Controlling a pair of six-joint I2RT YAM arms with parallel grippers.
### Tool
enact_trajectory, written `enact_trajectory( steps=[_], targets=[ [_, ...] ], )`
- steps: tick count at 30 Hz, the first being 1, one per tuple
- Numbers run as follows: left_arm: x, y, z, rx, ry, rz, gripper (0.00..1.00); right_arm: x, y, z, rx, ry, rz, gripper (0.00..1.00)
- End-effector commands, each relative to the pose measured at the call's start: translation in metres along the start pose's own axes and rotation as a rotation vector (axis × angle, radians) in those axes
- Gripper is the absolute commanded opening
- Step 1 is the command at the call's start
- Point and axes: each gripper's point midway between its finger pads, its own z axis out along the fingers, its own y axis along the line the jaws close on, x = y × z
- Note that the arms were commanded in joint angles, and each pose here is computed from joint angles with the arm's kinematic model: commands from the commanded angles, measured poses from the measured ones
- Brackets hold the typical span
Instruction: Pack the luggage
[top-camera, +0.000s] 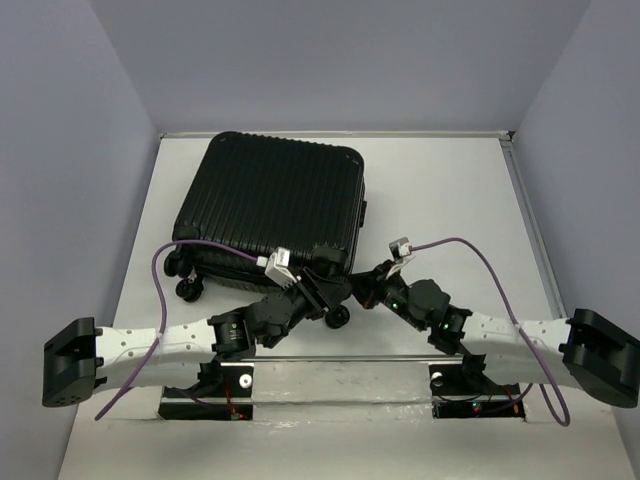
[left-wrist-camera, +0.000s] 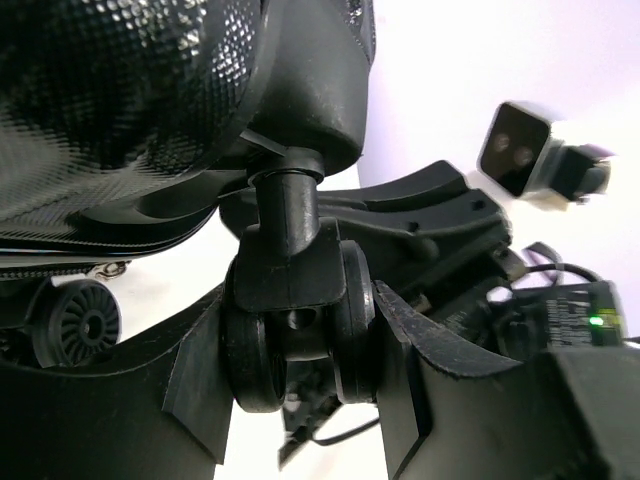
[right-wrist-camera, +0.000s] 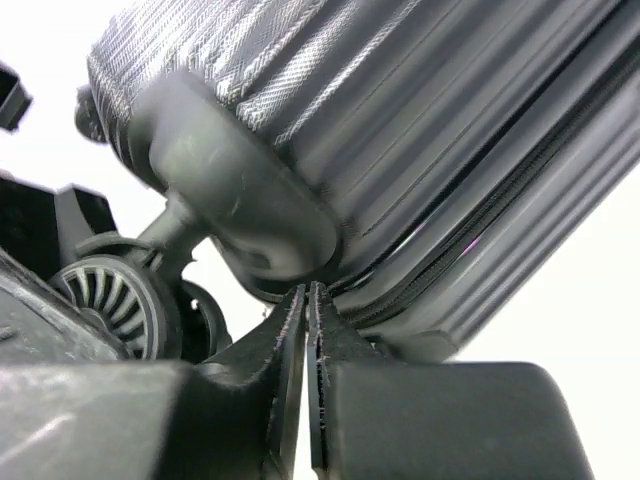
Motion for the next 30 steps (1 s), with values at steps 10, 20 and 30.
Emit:
enact_trajectory(
  steps=[10, 20, 30],
  targets=[
    [-0.028, -0.067, 0.0, 0.159, -0.078, -0.056, 0.06, 0.035, 0.039, 0.013, -0.188, 0.111, -0.005, 0.53],
    [-0.023, -0.072, -0.001, 0.189, -0.051, -0.087, 0.06, 0.038, 0.052, 0.026, -0.209, 0.085, -0.009, 0.57],
    [-0.017, -0.09, -0.002, 0.262, -0.014, -0.141, 0.06, 0.026, 0.067, 0.038, -0.261, -0.007, 0.031, 0.58]
  ],
)
